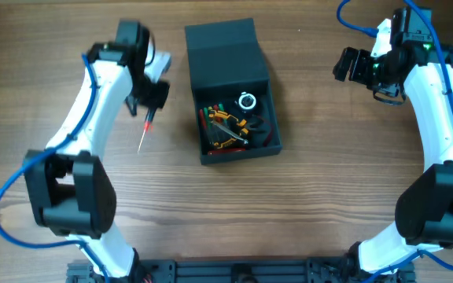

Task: Pack container
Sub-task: 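Lower the red screwdriver into the box with left gripper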

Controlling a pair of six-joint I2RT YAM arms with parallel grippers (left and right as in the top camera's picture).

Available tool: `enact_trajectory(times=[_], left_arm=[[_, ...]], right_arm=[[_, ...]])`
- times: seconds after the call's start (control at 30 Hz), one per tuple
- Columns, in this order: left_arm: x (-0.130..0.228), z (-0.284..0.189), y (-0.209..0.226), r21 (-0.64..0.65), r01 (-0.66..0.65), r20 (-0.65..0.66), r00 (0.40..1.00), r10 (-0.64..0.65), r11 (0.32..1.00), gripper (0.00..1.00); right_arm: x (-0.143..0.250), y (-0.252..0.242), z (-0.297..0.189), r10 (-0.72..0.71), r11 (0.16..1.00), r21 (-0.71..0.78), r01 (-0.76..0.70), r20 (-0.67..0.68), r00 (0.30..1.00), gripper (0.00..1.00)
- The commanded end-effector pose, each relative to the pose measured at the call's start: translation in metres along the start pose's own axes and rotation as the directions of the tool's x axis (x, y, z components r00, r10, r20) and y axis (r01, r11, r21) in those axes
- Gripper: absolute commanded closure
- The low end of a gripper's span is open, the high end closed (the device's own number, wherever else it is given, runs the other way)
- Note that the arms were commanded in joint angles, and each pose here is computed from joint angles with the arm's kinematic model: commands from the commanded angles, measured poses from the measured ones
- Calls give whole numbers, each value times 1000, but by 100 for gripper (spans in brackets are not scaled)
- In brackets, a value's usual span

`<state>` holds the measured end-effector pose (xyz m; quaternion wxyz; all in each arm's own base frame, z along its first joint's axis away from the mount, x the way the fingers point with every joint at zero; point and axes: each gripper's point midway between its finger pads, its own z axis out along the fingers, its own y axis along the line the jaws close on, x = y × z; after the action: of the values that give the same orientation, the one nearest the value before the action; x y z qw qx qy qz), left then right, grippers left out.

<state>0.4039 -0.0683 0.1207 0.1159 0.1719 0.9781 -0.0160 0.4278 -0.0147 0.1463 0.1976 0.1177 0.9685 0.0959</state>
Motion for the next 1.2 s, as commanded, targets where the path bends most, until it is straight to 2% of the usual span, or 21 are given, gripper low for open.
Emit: enact_trajectory(times=[0.0,0.07,0.13,0.23,0.37,0.53,0.7,0.77,0.83,0.93,0.97,1.07,1.1,1.17], left_arm=[[-50,-65,-50,-45,-254,187,948,258,966,96],[-57,-71,-89,-55,-420,214,881,422,906,96],[-53,-68,-130,-55,-586,212,784,583,809,96],[-44,-58,-174,-42,-730,199,663,722,682,95],[-32,-24,-203,25,-779,144,623,769,627,80],[-12,22,-220,124,-796,57,602,797,592,71],[-2,37,-235,169,-814,45,569,821,555,54],[-2,37,-235,159,-817,41,567,823,555,51],[-9,34,-223,87,-792,1,606,795,604,51],[-29,20,-196,-77,-686,-37,727,685,724,55],[-35,13,-189,-118,-637,-28,769,639,762,54],[-51,-9,-169,-172,-466,39,877,479,868,42],[-57,-17,-156,-178,-368,77,920,385,913,40],[-64,-25,-130,-185,-233,114,960,256,955,39]], right_arm=[[0,2,5,13,1000,-8,-13,-12,1000,0],[0,2,5,13,1000,-8,-13,-12,1000,0],[0,2,5,14,1000,-9,-14,-12,1000,0],[0,2,5,13,1000,-9,-13,-12,1000,0],[0,2,5,13,1000,-9,-13,-12,1000,0],[0,2,5,13,1000,-8,-13,-12,1000,0],[0,2,5,14,1000,-9,-14,-12,1000,0],[0,2,5,13,1000,-8,-13,-12,1000,0],[0,2,5,13,1000,-8,-13,-12,1000,0],[0,2,5,13,1000,-9,-13,-12,1000,0],[0,2,5,13,1000,-8,-13,-12,1000,0],[0,2,5,13,1000,-9,-13,-12,1000,0],[-3,2,5,11,1000,-10,-11,4,1000,0],[-29,7,3,-8,1000,-27,11,110,994,0]])
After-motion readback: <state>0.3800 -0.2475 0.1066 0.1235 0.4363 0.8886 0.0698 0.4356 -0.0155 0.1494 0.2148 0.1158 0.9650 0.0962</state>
